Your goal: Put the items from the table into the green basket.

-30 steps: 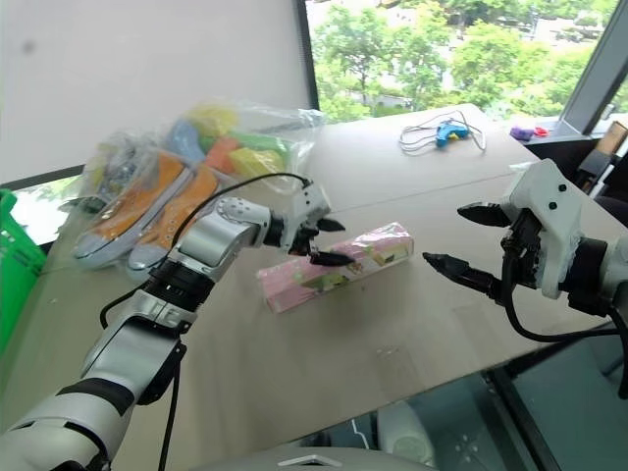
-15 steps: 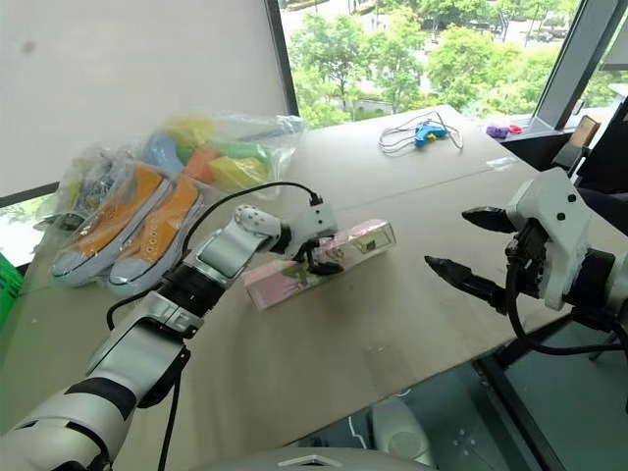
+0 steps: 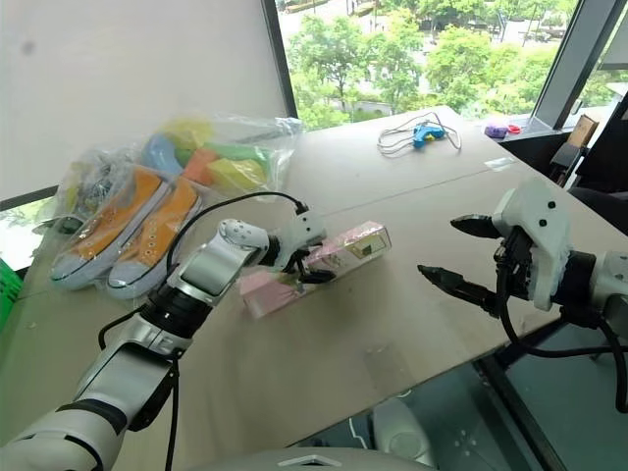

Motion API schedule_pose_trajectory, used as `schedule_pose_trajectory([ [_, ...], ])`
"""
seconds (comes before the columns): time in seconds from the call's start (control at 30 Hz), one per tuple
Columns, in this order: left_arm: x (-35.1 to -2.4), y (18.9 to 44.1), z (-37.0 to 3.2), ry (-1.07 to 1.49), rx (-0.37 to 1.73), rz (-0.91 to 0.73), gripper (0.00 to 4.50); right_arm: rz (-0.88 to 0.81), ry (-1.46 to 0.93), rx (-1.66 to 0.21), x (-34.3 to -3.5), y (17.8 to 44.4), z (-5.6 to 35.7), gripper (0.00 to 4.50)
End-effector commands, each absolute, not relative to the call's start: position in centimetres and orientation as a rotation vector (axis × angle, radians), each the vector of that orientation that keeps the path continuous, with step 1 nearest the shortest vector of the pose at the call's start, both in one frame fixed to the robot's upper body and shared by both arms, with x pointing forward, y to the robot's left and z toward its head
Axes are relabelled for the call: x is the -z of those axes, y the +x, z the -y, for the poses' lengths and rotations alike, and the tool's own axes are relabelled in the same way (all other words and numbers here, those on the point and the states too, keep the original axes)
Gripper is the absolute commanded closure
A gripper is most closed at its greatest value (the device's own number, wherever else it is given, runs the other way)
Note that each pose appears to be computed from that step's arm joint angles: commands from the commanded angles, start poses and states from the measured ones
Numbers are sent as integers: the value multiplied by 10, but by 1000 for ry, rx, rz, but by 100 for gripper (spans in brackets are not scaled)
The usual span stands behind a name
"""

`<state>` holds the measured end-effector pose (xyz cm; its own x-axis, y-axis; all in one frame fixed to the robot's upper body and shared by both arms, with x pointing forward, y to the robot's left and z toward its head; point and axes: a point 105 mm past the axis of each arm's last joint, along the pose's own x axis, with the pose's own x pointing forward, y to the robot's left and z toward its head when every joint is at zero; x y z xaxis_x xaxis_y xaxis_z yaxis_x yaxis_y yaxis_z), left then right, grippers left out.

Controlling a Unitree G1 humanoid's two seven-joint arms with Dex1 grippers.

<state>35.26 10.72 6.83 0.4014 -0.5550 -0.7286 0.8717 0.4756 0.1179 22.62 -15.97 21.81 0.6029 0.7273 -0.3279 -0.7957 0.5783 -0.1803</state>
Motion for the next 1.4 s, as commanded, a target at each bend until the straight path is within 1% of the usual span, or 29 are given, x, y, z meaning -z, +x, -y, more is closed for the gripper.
schedule_pose_trajectory([
  [0.03, -60, 358, -137, 568, 846, -743, 5, -219, -350, -911, -222, 226, 161, 0],
  [0.17, -45, 343, -128, 536, 900, -791, 5, -214, -361, -912, -223, 229, 163, 0],
  [0.27, -39, 337, -125, 505, 912, -804, 74, -194, -361, -917, -225, 232, 161, 0],
  [0.37, -41, 336, -125, 490, 910, -786, 186, -186, -367, -920, -225, 234, 160, 0],
  [0.4, -46, 337, -123, 471, 916, -756, 232, -179, -369, -918, -225, 236, 159, 0],
  [0.43, -54, 338, -120, 434, 922, -717, 262, -172, -370, -919, -225, 238, 159, 0],
  [0.5, -69, 340, -119, 373, 924, -655, 262, -156, -374, -922, -224, 241, 157, 0],
  [0.6, -87, 346, -126, 348, 890, -573, 262, -138, -373, -932, -221, 248, 155, 0],
  [0.67, -100, 354, -143, 332, 815, -534, 262, -113, -354, -973, -219, 255, 150, 0],
  [0.8, -139, 376, -197, 286, 585, -431, 262, -61, -306, -1072, -228, 275, 128, 0],
  [0.87, -162, 383, -229, 285, 463, -380, 262, -29, -302, -1123, -234, 282, 114, 0],
  [0.93, -192, 385, -268, 279, 332, -319, 262, -6, -297, -1170, -238, 289, 102, 0],
  [1.03, -232, 381, -328, 327, 135, -246, 262, 4, -319, -1224, -236, 299, 91, 0],
  [1.13, -263, 369, -386, 367, -50, -206, 262, 4, -312, -1260, -231, 312, 84, 0],
  [1.2, -273, 358, -415, 410, -131, -198, 262, 14, -303, -1286, -231, 319, 79, 0],
  [1.3, -283, 340, -448, 451, -226, -203, 262, 40, -288, -1327, -236, 325, 68, 0],
  [1.4, -286, 327, -466, 474, -271, -227, 262, 52, -291, -1361, -239, 326, 63, 0],
])
